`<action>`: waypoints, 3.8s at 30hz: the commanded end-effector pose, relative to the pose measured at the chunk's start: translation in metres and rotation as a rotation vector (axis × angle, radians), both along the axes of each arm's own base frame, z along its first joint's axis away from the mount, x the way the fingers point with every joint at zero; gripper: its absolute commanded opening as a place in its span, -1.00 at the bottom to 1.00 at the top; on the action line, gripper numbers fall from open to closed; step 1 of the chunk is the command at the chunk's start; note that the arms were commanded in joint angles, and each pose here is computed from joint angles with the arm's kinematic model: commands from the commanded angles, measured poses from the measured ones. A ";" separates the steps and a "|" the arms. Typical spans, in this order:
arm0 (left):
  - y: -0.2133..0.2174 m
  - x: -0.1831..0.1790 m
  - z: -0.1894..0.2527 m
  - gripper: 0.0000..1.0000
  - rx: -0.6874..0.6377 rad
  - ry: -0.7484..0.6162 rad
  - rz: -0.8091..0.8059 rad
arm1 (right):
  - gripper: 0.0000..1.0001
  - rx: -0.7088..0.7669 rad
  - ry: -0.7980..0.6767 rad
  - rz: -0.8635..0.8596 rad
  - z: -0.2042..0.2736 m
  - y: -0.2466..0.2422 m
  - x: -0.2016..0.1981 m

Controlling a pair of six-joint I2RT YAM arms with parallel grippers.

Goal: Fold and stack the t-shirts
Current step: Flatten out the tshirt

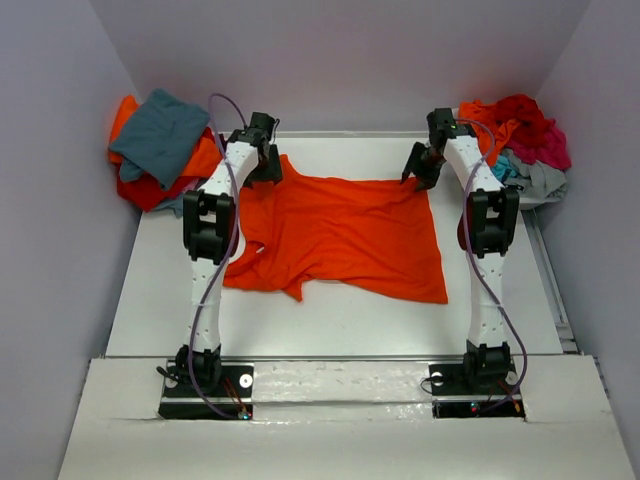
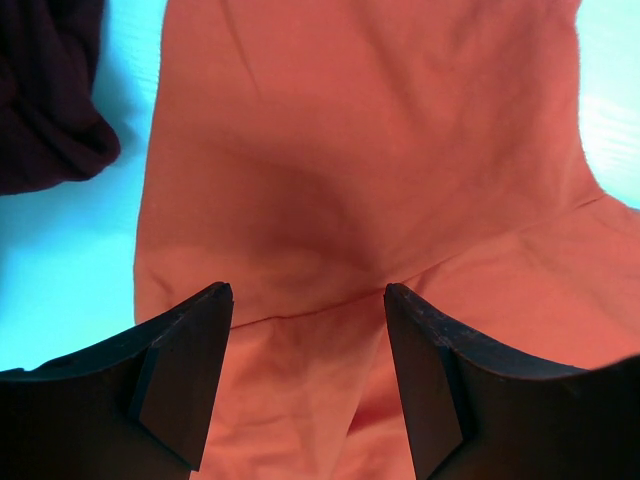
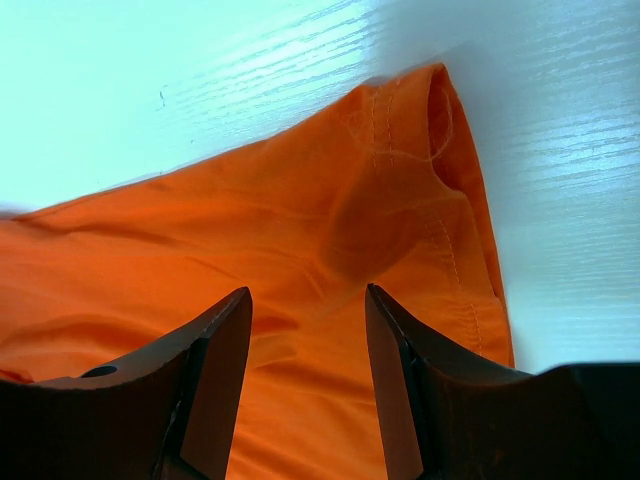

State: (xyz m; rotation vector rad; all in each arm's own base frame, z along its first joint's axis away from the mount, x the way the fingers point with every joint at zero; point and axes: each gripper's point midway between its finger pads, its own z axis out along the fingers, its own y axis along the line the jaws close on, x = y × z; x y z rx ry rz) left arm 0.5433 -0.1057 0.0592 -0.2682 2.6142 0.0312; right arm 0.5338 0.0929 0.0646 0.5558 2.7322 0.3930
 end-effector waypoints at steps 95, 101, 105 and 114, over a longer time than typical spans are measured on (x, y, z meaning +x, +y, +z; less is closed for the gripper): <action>0.018 -0.076 0.053 0.69 0.029 -0.033 0.046 | 0.45 0.119 0.152 0.209 0.009 0.061 -0.127; 0.016 -0.070 0.050 0.69 0.031 -0.030 0.038 | 0.44 0.108 0.153 0.202 0.005 0.059 -0.128; 0.015 -0.066 0.047 0.69 0.031 -0.020 0.039 | 0.32 0.109 0.159 0.192 0.003 0.059 -0.128; 0.010 -0.057 0.045 0.69 0.019 -0.011 0.036 | -0.36 0.034 0.152 0.147 0.010 0.046 -0.124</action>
